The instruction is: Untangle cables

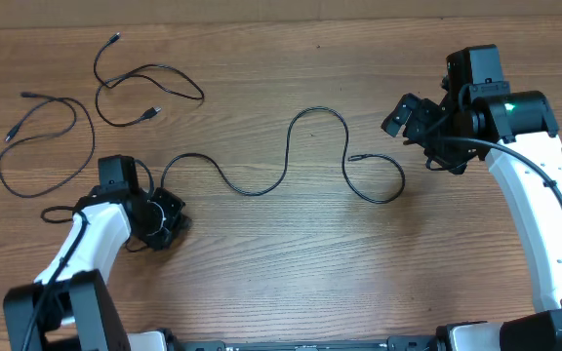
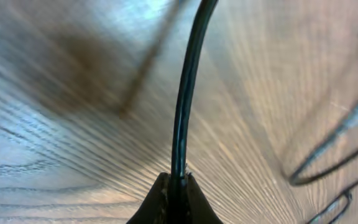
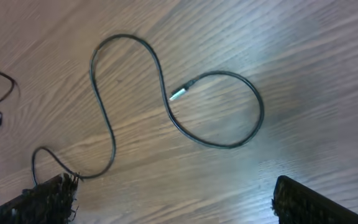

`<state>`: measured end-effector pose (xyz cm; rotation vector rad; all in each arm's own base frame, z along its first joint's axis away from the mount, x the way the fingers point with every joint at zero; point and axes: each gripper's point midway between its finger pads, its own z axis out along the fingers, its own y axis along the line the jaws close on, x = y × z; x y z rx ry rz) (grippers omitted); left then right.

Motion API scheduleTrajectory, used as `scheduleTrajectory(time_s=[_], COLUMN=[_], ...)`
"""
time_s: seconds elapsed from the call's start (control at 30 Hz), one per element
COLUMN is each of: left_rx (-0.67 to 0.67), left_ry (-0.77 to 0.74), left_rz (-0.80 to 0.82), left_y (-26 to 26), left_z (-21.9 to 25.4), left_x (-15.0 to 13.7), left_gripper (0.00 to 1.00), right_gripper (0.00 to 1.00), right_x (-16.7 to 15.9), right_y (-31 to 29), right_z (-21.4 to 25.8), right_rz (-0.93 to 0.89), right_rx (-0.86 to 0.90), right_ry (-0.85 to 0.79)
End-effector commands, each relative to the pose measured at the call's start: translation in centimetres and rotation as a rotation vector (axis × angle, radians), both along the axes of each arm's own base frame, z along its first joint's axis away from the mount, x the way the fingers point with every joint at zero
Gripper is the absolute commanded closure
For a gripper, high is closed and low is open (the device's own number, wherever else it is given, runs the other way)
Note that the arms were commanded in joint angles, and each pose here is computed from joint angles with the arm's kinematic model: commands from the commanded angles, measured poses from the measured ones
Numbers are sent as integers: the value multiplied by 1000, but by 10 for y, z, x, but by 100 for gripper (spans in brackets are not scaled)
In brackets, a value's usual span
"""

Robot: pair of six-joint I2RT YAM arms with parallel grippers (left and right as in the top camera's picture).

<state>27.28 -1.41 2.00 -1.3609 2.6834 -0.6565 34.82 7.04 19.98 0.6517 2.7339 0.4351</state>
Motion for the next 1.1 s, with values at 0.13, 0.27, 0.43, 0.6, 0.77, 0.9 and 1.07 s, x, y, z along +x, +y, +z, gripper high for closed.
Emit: scheduleTrajectory(time_s=[0.13, 0.27, 0.43, 0.6, 0.77, 0.9, 1.07], left_rx=[10, -75, -197, -244, -245, -245, -249], left_ry=[-474, -690, -862, -883, -881, -881, -877], left_rz=[-284, -450, -598, -616, -616, -616, -610], left_y=[-17, -44, -70, -76, -76, -76, -76], left_z=[115, 169, 210, 216, 216, 216, 216], left_x=[46, 45, 34, 31, 30, 30, 30], left_gripper=[96, 96, 96, 96, 96, 96, 96], right_gripper=[0, 0, 0, 0, 0, 0, 19], right_x=[34, 32, 21, 23, 23, 18, 10], right_y=[8, 8, 17, 20, -8, -31, -32], right_z=[-22, -75, -134, -160, -169, -168, -183], right_rz=[13, 13, 18, 96, 136, 109, 112], right_rx=[14, 7, 53, 6, -269, -424, -421], right_ry=[-68, 21, 166, 179, 166, 186, 195])
